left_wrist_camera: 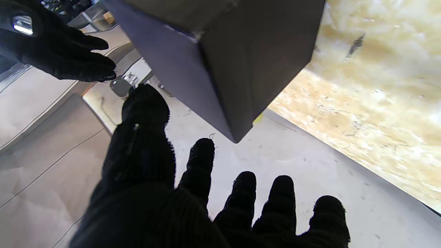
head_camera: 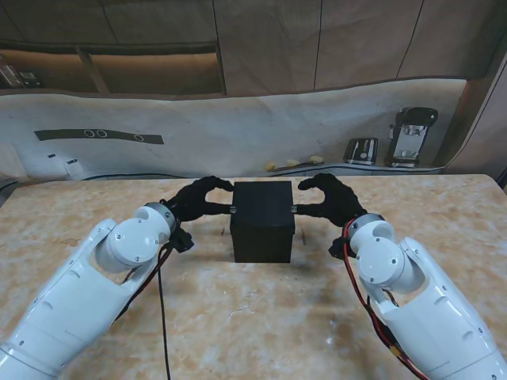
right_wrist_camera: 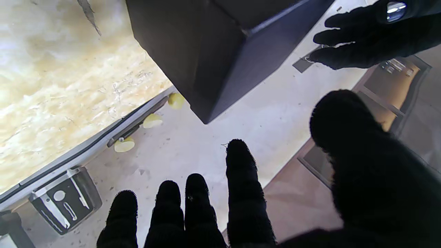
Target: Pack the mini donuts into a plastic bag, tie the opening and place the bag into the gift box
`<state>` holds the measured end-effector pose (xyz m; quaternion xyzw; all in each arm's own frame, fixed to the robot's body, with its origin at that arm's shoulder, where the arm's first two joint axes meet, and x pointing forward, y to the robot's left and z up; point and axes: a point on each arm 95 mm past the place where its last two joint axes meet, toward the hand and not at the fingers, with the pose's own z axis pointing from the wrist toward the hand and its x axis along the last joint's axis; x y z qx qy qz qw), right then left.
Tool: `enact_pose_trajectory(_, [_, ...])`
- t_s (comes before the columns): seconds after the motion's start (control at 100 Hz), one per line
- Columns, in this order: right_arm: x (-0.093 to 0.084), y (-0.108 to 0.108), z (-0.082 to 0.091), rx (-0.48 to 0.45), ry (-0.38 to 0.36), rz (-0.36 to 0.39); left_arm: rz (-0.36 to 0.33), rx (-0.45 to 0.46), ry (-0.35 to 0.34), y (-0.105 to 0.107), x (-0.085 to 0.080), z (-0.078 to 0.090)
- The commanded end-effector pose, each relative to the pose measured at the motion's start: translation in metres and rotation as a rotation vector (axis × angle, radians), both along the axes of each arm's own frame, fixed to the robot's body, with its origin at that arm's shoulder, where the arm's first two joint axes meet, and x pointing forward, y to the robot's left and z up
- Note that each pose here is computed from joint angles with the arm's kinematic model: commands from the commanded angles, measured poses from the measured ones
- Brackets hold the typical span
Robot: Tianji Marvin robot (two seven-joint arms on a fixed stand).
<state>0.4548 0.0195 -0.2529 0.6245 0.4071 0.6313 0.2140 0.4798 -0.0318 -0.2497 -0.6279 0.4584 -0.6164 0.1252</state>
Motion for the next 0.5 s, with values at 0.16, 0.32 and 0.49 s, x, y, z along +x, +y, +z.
enact_pose_trajectory(0.16, [0.008, 0.001, -0.021, -0.044, 0.042, 0.007, -0.010, 0.043, 0.008, 0.005, 0.013, -0.010])
enact_pose_trajectory(0.32, [0.016, 0.002, -0.028, -0.042, 0.043, -0.011, -0.030, 0.051, -0.019, 0.003, 0.019, -0.013])
enact_pose_trajectory(0.49, [0.023, 0.003, -0.033, -0.041, 0.048, -0.019, -0.040, 0.051, -0.011, 0.001, 0.024, -0.016])
